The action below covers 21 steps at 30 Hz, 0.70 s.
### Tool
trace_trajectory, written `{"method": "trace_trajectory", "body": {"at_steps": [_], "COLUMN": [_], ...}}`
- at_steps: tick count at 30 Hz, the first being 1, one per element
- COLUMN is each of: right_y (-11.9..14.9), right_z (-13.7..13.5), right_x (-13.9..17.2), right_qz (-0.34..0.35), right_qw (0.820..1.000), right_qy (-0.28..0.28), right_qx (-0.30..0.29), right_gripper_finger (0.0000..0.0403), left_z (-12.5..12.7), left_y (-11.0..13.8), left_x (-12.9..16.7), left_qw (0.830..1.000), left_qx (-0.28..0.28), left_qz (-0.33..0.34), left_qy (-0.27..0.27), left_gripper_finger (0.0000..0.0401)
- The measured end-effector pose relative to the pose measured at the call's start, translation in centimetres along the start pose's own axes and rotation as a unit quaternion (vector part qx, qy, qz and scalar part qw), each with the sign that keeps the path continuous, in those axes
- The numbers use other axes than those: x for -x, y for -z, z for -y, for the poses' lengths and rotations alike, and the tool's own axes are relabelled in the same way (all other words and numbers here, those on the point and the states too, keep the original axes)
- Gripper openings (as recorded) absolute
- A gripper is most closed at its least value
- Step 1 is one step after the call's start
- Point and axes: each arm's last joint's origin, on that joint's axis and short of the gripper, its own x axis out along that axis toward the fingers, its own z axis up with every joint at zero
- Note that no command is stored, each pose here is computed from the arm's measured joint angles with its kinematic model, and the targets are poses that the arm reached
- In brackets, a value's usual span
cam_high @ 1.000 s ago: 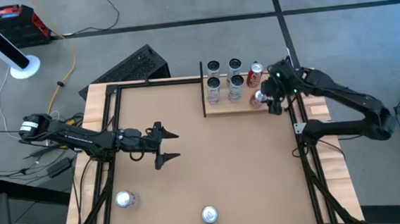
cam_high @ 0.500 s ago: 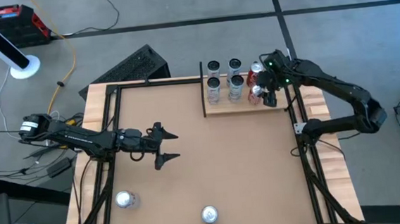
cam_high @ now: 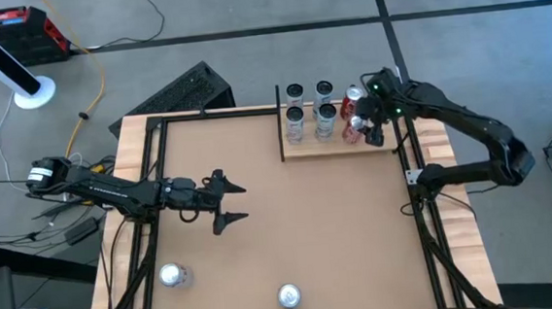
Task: Place canned beverage on shelf
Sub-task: Put the red soda can on the shelf align with the other red soda can
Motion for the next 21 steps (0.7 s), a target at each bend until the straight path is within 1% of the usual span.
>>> {"method": "trace_trajectory", "body": {"at_steps": [5, 10, 16, 18, 21], "right_y": [0.1, 0.1, 0.2, 0.3, 0.8], "right_z": [0.0, -0.1, -0.4, -0.8, -1.7], "right_x": [0.7, 1.2, 2.2, 2.6, 3.2], "right_qz": [0.0, 0.012, 0.02, 0.018, 0.007], "right_qw": [1.0, 0.999, 0.997, 0.998, 0.999], "right_qy": [0.029, 0.039, 0.065, 0.065, 0.049], "right_qx": [0.007, 0.013, 0.02, 0.013, 0.0], "right_gripper_finger": [0.0318, 0.0319, 0.0319, 0.0319, 0.0315], "left_z": [0.0, 0.0, 0.0, 0.0, 0.0], "left_y": [0.0, 0.0, 0.0, 0.0, 0.0], "left_x": [0.0, 0.0, 0.0, 0.0, 0.0], "left_qw": [1.0, 1.0, 1.0, 1.0, 1.0], "left_qx": [0.003, 0.003, 0.004, 0.004, 0.004], "left_qz": [0.0, 0.001, 0.001, 0.0, 0.0], "left_qy": [0.0, 0.0, 0.0, 0.0, 0.0], "left_gripper_finger": [0.0364, 0.0364, 0.0364, 0.0364, 0.0364]}}
